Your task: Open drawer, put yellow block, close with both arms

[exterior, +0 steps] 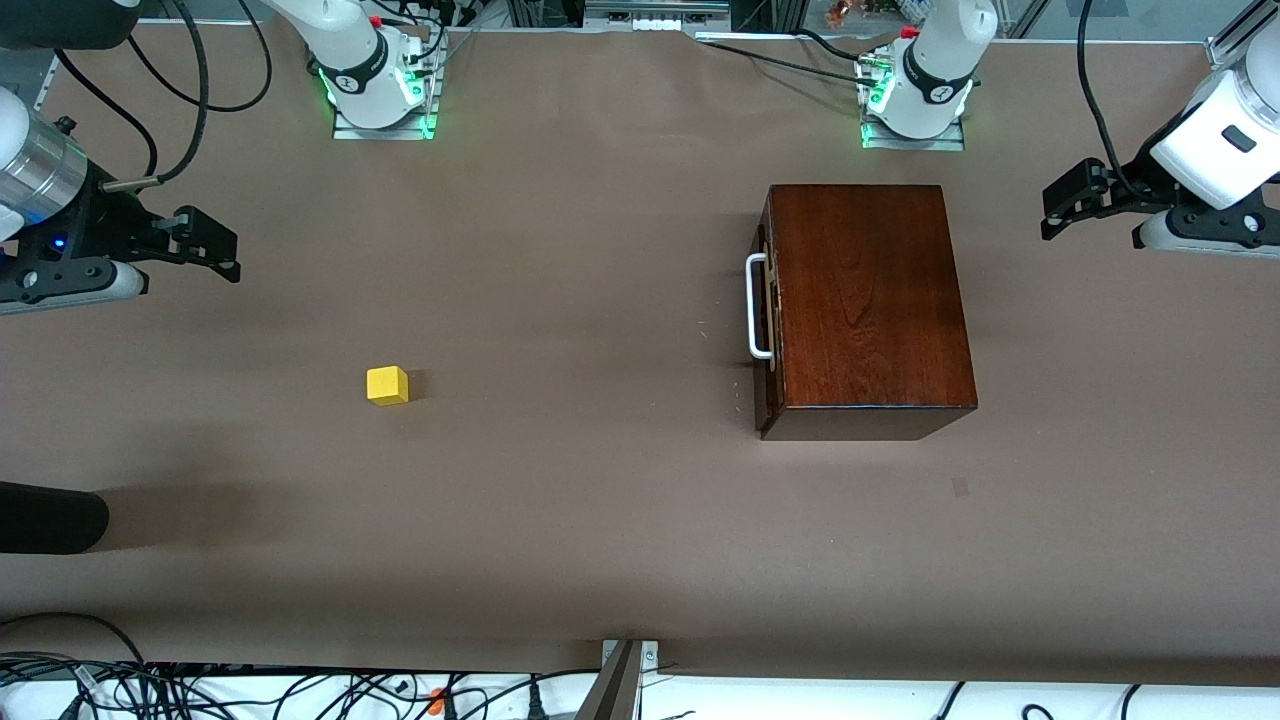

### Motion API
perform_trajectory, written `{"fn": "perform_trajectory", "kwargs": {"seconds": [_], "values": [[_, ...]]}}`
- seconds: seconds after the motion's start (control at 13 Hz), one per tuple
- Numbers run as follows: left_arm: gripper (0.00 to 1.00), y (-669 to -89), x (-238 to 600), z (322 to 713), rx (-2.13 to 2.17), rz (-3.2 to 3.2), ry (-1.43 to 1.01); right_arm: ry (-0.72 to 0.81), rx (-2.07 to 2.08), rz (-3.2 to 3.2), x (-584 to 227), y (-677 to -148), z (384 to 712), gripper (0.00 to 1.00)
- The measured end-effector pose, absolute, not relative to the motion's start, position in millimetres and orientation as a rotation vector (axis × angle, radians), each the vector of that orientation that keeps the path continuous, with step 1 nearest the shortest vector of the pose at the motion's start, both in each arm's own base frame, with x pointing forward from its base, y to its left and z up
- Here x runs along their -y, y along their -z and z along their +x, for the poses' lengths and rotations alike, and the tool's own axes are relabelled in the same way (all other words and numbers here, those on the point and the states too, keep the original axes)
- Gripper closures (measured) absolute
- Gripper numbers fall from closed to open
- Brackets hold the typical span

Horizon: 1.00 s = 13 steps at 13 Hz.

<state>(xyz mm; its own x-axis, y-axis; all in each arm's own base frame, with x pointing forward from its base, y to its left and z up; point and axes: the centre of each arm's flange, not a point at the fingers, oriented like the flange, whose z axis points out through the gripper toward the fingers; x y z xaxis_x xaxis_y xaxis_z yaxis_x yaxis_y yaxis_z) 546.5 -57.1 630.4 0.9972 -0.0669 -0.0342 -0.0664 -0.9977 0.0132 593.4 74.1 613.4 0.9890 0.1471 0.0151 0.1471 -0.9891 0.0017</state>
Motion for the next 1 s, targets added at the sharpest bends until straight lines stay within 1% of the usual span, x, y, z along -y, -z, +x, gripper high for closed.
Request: {"fn": "perform_trajectory", "kwargs": {"seconds": [0.77,1.0], "values": [[0.00,-635,59,544,0.110,3.127,0.041,-0.023,-0.231,3.130,-74,-613,593,0.00],[0.00,-635,80,541,0.119,3.128,0.042,-0.022,-0.231,3.130,-74,-613,593,0.00]]}}
